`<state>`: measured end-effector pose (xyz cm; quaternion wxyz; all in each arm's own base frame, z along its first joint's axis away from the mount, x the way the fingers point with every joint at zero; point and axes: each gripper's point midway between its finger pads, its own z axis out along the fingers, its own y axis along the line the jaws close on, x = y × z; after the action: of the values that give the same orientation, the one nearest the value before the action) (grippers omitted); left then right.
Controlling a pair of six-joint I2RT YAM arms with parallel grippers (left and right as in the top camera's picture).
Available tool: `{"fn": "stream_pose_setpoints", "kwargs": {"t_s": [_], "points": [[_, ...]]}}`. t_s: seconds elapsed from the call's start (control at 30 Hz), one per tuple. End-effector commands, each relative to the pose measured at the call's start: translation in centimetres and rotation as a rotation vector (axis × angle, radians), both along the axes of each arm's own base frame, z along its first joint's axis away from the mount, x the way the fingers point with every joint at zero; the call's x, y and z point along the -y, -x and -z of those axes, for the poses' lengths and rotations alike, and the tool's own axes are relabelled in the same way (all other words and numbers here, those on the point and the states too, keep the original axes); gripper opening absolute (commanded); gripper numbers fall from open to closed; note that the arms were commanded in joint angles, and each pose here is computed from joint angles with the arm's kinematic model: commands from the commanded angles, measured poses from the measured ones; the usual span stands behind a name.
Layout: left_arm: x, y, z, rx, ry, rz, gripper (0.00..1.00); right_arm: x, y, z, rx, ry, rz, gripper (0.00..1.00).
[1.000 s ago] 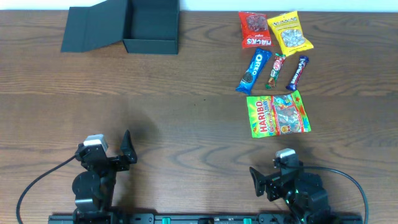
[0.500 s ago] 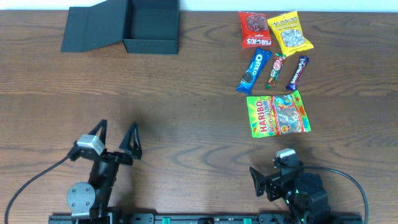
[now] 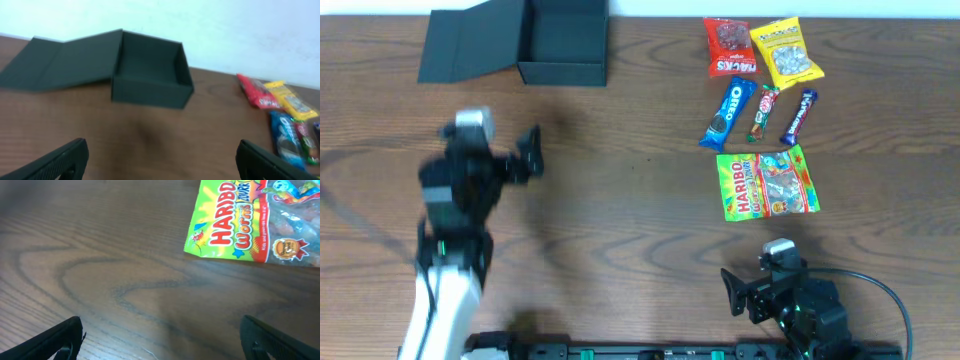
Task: Pack container
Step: 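Reach the left gripper forward to the black box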
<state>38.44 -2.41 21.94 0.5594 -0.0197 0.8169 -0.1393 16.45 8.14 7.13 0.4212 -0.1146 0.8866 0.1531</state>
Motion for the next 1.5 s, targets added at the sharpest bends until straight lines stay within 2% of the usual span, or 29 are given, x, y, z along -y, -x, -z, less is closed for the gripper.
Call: {"fn": "stream_pose_setpoints", "kwargs": {"t_s": [0.0, 0.13, 0.27, 0.43, 0.6, 0.7, 0.9, 1.13, 1.47], "points": [[0.9, -4.7, -0.2, -0.033, -0.13, 0.084, 0.95, -0.2, 0.1, 0.2, 0.002, 0.006, -0.017, 0.99], [2.9, -11.4, 0.2, -0.09, -0.214, 0.164, 0.95, -0.2, 0.1, 0.2, 0.002, 0.006, -0.017, 0.99], [4.4, -17.9, 2.1, -0.157, -0.206, 0.187, 0.95, -0.2, 0.1, 0.2, 0.002, 0.006, -0.017, 0.99], [5.5, -22.5, 4.8, -0.206, -0.214, 0.173, 0.95, -0.2, 0.1, 0.2, 0.002, 0.006, -0.017, 0.99], [6.9, -24.7, 8.5, -0.261, -0.261, 0.15, 0.95, -0.2, 0.1, 0.2, 0.003, 0.006, -0.017, 0.99], [7.6, -24.6, 11.1, -0.313, -0.267, 0.166, 0.95, -0.2, 0.1, 0.2, 0.002, 0.006, -0.017, 0.99], [7.6, -22.3, 14.6, -0.464, -0.275, 0.189, 0.95, -0.2, 0.1, 0.2, 0.002, 0.006, -0.017, 0.99], [7.1, -17.5, 17.0, -0.692, -0.281, 0.217, 0.95, -0.2, 0.1, 0.2, 0.002, 0.006, -0.017, 0.99], [6.2, -10.7, 17.1, -0.98, -0.227, 0.177, 0.95, -0.2, 0.1, 0.2, 0.002, 0.006, -0.017, 0.99]]}}
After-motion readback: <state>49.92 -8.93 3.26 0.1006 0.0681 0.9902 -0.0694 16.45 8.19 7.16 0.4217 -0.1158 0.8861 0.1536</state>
